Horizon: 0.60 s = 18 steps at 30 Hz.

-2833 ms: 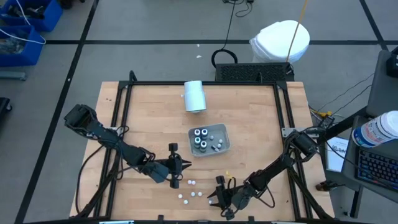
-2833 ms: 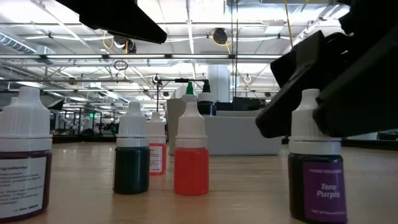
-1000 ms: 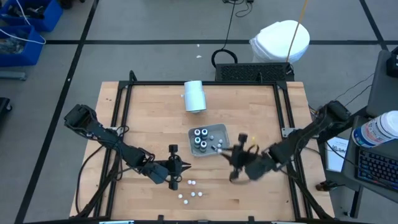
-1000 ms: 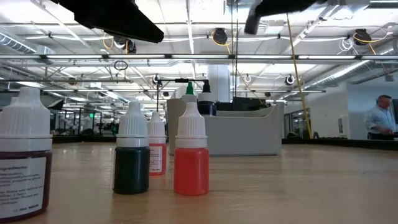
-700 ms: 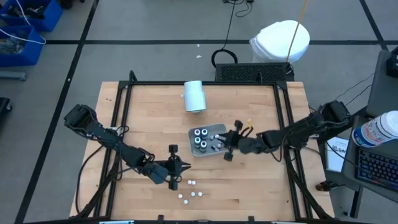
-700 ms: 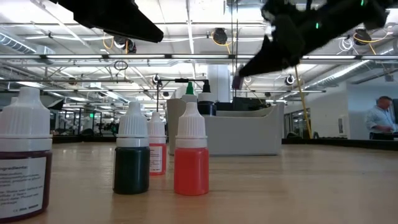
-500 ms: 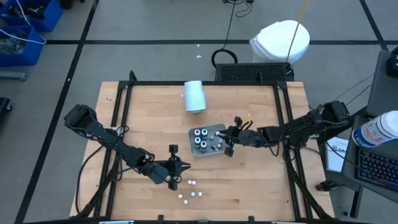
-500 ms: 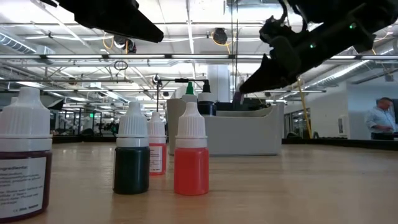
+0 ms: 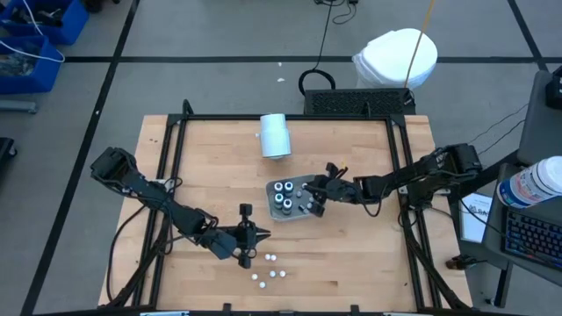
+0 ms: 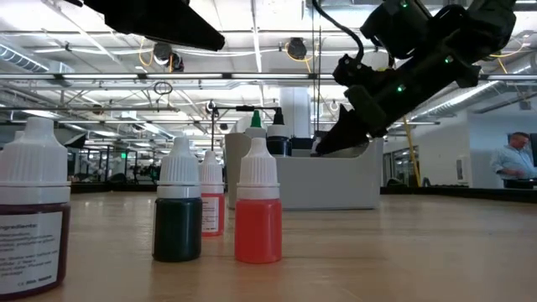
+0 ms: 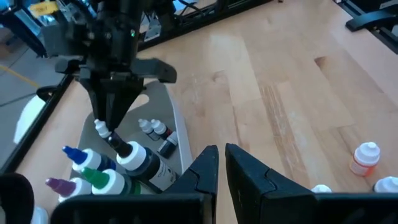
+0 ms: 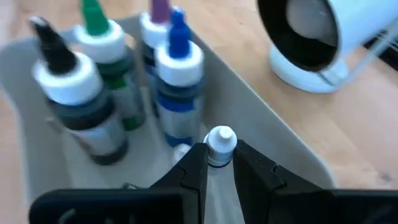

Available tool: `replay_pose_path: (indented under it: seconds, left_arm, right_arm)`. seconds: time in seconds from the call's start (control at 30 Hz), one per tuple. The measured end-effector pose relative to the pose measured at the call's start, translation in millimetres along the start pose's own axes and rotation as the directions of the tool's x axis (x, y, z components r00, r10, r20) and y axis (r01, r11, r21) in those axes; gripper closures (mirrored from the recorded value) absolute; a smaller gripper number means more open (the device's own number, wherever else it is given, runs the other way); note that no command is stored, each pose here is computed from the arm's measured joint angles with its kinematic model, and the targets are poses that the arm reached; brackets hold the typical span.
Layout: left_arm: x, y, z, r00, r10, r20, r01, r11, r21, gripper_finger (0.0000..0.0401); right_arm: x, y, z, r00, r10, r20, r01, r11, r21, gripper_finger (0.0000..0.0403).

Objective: Pick & Place food coloring
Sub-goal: Put the purple food coloring bottle into the gray bin

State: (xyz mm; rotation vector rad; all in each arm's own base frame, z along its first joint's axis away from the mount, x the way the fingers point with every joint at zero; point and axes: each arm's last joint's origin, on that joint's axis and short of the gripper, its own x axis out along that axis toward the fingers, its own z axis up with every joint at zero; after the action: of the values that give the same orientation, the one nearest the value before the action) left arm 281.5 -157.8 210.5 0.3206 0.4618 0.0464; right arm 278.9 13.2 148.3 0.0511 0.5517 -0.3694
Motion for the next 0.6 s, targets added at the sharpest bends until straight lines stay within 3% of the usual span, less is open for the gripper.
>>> replay_pose_path:
  seconds: [0.6]
  left_arm:
    - [3.3,5.6,-0.2,0.999,0.031,-0.005,-0.031,1.0,0.002,0.0364]
  right_arm:
    - [0.0,-2.5,-3.7,0.999,-0.023,-0.043,0.021,0.999,-0.024,0.0351]
